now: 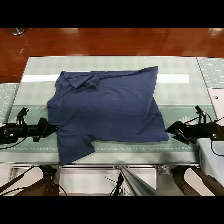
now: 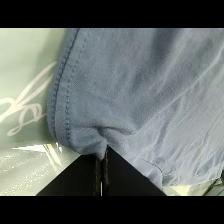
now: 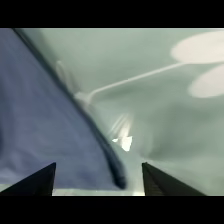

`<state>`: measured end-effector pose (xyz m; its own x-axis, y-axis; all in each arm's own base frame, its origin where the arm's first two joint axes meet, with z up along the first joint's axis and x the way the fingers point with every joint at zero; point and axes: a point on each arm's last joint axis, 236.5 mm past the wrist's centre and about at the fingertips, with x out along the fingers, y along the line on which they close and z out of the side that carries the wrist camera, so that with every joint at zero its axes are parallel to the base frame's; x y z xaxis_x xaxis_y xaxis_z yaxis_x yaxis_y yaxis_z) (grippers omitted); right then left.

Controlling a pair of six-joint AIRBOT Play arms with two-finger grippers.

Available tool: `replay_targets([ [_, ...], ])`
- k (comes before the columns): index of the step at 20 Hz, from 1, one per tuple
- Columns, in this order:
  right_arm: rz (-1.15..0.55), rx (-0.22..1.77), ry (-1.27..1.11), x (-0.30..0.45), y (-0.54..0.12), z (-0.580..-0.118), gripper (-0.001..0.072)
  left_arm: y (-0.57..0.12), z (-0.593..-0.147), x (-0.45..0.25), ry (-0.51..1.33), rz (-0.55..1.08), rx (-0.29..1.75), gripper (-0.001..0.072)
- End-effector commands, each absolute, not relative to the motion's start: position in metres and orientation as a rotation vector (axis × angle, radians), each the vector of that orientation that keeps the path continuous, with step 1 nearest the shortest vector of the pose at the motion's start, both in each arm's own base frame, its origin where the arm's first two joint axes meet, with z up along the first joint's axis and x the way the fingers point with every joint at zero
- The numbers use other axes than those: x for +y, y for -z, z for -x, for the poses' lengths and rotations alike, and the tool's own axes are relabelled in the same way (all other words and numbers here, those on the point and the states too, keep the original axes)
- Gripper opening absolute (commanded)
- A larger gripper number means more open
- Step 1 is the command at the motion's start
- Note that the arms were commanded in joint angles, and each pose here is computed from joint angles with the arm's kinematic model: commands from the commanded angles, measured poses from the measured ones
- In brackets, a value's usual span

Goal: Fold the shirts.

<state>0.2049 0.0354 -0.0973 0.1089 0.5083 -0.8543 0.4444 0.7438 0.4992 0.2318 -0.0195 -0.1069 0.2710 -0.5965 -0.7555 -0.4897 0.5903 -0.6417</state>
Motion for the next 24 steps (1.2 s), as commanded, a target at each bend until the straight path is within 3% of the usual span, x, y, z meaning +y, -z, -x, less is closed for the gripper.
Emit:
replay_targets([
  [1,-0.854,1.523,-0.154,0.066,0.106,-0.219,0.0618,0.107,-0.232,-0.02,0.092,1.02,1.364,0.0021],
  [3,-0.83,1.551,-0.231,0.087,0.109,-0.224,0.0605,0.107,-0.232,-0.019,0.092,1.02,1.364,0.0021],
  [4,-0.803,1.567,-0.261,0.094,0.11,-0.227,0.0459,0.107,-0.232,-0.02,0.092,1.02,1.364,0.0021],
  [5,-0.774,1.568,-0.289,0.098,0.108,-0.232,0.015,0.107,-0.232,-0.02,0.092,1.02,1.364,0.0021],
  [6,-0.741,1.552,-0.323,0.102,0.101,-0.24,0.0019,0.107,-0.232,-0.019,0.092,1.02,1.363,0.0021],
  [8,-0.69,1.508,-0.397,0.105,0.071,-0.265,0.0019,0.097,-0.242,-0.021,0.111,1.046,1.329,0.0021],
  [10,-0.611,1.392,-0.465,0.099,0.011,-0.312,0.0019,0.032,-0.293,-0.03,0.292,1.117,1.096,0.002],
  [13,-0.443,1.051,-0.477,0.08,-0.128,-0.396,0.0019,-0.163,-0.365,-0.033,0.635,1.075,0.498,0.0018],
  [15,-0.343,0.775,-0.43,0.066,-0.24,-0.428,0.0019,-0.273,-0.374,-0.034,0.659,0.871,0.27,0.0018],
  [17,-0.265,0.566,-0.411,0.062,-0.338,-0.419,0.0019,-0.369,-0.358,-0.043,0.612,0.631,0.108,0.0018],
  [20,-0.155,0.301,-0.418,0.073,-0.445,-0.354,0.0019,-0.473,-0.303,-0.049,0.439,0.324,-0.039,0.0018],
  [24,-0.026,0.125,-0.341,0.073,-0.499,-0.254,0.0019,-0.55,-0.211,-0.057,0.216,0.059,-0.219,0.0018],
])
